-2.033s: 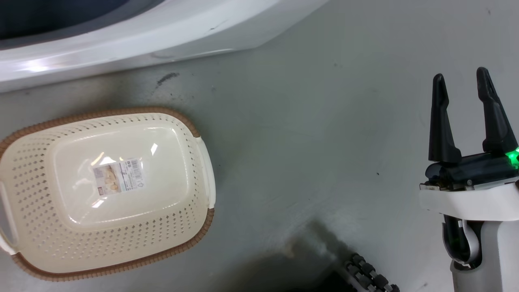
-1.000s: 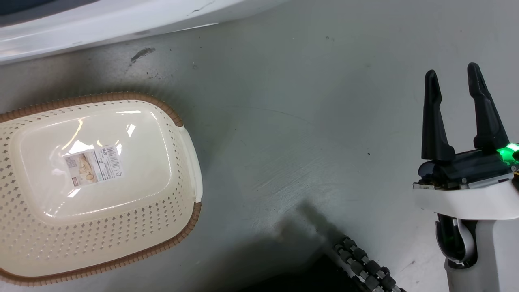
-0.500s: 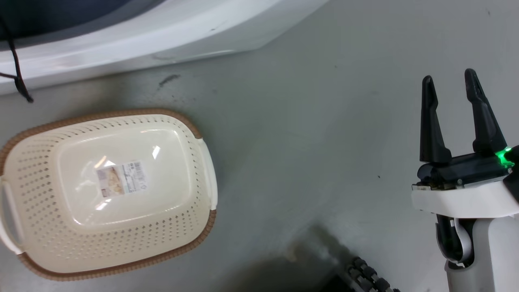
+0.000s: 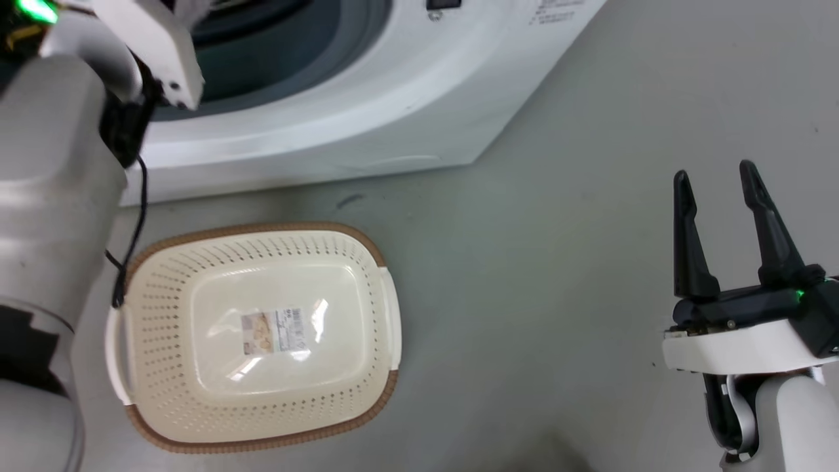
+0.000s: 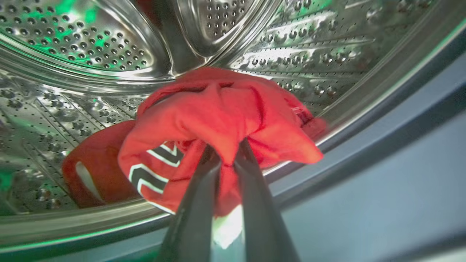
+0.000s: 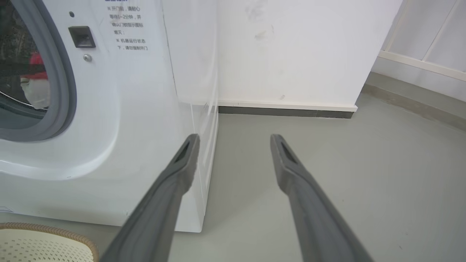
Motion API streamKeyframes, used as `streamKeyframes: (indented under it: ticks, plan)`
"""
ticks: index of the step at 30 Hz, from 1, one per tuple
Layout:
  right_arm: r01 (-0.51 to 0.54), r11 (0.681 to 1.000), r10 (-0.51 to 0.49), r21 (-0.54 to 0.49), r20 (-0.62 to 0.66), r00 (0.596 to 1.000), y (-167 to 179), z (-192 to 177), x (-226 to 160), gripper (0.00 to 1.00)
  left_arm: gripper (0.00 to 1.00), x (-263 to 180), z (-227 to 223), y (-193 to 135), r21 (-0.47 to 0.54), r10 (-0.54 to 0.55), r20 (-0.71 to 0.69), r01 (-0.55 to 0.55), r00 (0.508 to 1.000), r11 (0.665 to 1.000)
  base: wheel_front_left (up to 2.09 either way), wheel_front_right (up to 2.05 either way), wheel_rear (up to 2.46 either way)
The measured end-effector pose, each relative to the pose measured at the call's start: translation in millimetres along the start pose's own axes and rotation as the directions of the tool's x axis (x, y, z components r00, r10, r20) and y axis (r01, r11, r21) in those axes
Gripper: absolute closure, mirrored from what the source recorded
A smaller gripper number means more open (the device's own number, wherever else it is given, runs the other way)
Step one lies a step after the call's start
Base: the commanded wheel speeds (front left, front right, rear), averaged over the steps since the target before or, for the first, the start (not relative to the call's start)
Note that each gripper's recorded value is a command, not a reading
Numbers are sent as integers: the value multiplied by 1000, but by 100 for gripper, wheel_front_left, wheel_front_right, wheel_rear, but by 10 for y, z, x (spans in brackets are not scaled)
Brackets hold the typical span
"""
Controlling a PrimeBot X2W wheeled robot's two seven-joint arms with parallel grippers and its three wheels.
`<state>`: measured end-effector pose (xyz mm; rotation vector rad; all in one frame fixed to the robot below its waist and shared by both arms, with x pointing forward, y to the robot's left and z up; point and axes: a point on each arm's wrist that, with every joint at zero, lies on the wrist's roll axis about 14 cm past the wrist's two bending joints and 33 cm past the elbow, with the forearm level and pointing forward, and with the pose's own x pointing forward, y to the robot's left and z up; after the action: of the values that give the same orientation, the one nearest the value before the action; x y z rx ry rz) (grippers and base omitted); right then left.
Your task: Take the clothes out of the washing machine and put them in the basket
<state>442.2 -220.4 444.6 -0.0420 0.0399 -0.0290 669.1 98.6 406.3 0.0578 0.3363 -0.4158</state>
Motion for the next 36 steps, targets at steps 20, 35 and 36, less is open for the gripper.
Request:
streamKeyframes:
  ticks: [20, 35, 36]
  plan:
    - [-99, 995, 98, 2, 132, 986, 355, 581, -377, 0, 100, -1418, 605, -365, -40, 9, 291, 2, 957, 999, 0, 0, 0]
    - [-142, 990, 139, 4, 184, 973, 493, 788, -658, 0, 100, -2492, 1358, -567, 29, 16, 552, -38, 834, 999, 0, 0, 0]
    - [-145, 989, 141, 3, 188, 972, 503, 801, -669, 0, 100, -2559, 1398, -589, 32, 14, 564, -39, 825, 999, 0, 0, 0]
